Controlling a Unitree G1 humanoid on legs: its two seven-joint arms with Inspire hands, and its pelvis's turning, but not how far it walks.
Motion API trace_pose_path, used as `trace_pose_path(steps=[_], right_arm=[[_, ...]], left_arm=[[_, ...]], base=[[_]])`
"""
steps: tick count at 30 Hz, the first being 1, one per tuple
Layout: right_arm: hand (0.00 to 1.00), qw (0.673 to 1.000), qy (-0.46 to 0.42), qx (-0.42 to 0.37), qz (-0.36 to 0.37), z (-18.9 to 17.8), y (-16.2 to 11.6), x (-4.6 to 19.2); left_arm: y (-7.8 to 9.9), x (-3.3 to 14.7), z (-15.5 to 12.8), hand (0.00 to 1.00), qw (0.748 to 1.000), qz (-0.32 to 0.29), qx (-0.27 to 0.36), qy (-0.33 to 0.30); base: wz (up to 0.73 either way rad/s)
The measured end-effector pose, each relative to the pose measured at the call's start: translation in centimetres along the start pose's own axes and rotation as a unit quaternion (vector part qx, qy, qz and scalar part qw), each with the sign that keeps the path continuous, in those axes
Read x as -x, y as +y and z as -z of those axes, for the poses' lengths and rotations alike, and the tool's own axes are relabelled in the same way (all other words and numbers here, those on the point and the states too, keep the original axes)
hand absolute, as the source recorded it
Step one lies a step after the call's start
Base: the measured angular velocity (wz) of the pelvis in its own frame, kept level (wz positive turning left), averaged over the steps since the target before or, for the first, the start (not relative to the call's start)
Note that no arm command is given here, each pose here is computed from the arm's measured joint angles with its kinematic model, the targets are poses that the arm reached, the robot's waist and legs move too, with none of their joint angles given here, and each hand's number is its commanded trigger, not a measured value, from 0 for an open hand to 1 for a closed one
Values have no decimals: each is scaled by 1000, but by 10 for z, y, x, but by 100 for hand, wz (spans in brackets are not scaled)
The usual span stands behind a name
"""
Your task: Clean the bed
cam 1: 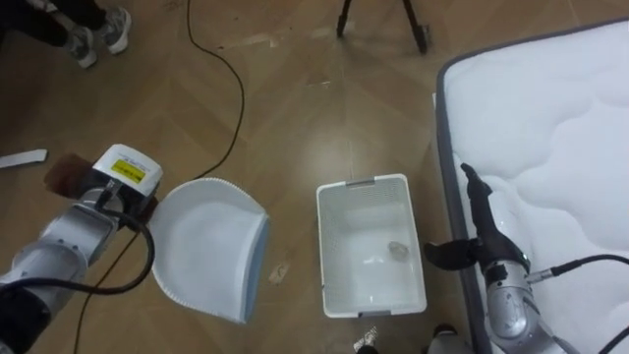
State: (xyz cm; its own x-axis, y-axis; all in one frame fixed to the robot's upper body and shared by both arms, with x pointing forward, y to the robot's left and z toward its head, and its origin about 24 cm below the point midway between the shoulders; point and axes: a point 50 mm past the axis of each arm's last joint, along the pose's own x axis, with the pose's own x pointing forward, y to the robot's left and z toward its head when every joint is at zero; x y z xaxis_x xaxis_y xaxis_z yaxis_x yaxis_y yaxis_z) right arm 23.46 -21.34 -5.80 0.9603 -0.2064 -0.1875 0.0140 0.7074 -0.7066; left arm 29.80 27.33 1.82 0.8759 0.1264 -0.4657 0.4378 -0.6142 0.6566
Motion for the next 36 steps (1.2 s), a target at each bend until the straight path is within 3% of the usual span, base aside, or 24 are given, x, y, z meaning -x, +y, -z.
trace_pose_path(steps=[16,22,27,29,32,36], right_arm=[[0,999,15,-26,23,9,-5,5],[0,998,33,-38,30,24,-8,21],[0,997,57,-49,22,38,-12,35],[0,996,62,-51,23,42,-19,39],[0,996,74,-56,11,45,-18,44],[0,995,82,-54,-2,47,-17,46]], left_arm=[[1,4,-4,100,998,-56,11,-11],[-6,17,2,100,989,-108,106,-1],[-34,36,-8,100,980,-98,175,0],[-42,44,-12,100,966,-100,237,13],[-39,48,-22,100,946,-113,304,1],[-36,48,-38,100,931,-113,347,-13]], base=[[2],[-11],[-76],[-81],[-51],[-69]])
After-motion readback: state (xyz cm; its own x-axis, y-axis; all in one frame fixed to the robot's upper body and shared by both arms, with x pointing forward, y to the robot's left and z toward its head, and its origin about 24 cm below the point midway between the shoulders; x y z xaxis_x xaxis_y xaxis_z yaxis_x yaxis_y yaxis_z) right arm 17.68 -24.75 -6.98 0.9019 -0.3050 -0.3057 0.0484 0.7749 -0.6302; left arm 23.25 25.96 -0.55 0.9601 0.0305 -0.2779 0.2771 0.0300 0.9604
